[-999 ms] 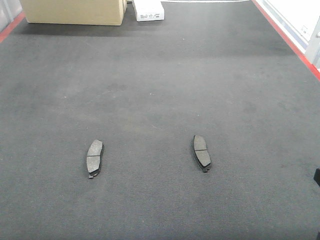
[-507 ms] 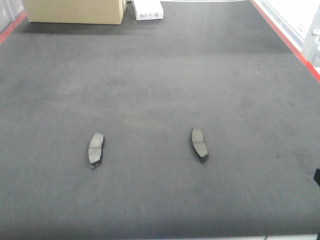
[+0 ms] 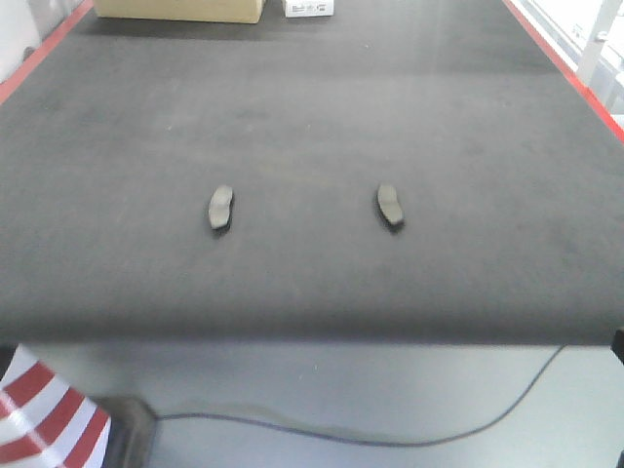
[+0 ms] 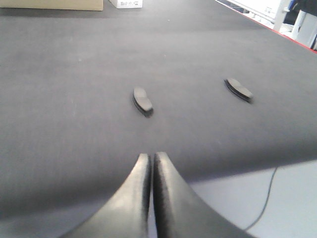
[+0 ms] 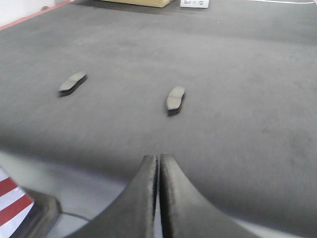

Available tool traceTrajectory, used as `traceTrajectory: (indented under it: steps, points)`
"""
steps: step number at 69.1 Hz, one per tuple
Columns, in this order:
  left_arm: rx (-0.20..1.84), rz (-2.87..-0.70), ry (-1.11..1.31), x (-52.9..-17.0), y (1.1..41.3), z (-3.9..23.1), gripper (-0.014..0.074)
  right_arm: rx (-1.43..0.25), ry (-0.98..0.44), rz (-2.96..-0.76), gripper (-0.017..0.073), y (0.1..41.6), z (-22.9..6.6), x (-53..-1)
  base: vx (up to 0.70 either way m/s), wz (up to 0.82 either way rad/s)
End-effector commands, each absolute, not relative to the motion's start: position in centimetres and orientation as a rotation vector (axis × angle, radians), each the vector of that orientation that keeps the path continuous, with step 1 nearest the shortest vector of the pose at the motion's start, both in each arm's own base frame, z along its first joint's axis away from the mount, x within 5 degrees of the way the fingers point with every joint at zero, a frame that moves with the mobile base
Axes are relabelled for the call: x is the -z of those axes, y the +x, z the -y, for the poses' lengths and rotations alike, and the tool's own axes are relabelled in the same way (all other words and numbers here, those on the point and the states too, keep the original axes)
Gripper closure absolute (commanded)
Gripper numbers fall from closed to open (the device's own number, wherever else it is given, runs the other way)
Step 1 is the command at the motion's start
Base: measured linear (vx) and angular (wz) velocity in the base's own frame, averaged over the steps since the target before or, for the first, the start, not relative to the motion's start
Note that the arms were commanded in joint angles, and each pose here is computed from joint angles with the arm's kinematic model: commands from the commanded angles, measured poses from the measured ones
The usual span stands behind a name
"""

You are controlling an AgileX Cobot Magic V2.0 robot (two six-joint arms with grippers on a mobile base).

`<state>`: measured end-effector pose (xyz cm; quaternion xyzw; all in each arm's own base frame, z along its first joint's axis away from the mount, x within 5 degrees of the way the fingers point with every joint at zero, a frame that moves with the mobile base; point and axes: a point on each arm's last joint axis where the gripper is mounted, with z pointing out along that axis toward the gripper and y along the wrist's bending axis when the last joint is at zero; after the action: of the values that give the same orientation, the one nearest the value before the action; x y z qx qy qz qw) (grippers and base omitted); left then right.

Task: Move and align brake pads A on conveyor
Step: 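Back the base away from the conveyor and turn around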

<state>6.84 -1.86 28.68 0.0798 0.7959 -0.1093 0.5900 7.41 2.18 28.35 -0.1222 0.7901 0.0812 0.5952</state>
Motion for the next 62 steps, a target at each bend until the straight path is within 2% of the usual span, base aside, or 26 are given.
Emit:
traceTrajectory:
  steps: [1, 33, 62]
  points:
    - [0.276, -1.764, 0.186, -30.08, 6.95, 2.0, 0.0599, -0.189, -0.282, -1.742, 0.0566, 7.57, -2.24, -29.82, -0.33, 0.04]
    - [0.276, -1.764, 0.186, -30.08, 6.95, 2.0, 0.0599, -0.189, -0.282, -1.742, 0.0566, 7.57, -2.24, -29.82, -0.31, -0.05]
    - [0.276, -1.764, 0.186, -30.08, 6.95, 2.0, 0.0599, -0.189, -0.282, -1.742, 0.0566, 7.57, -2.24, -29.82, -0.21, -0.57]
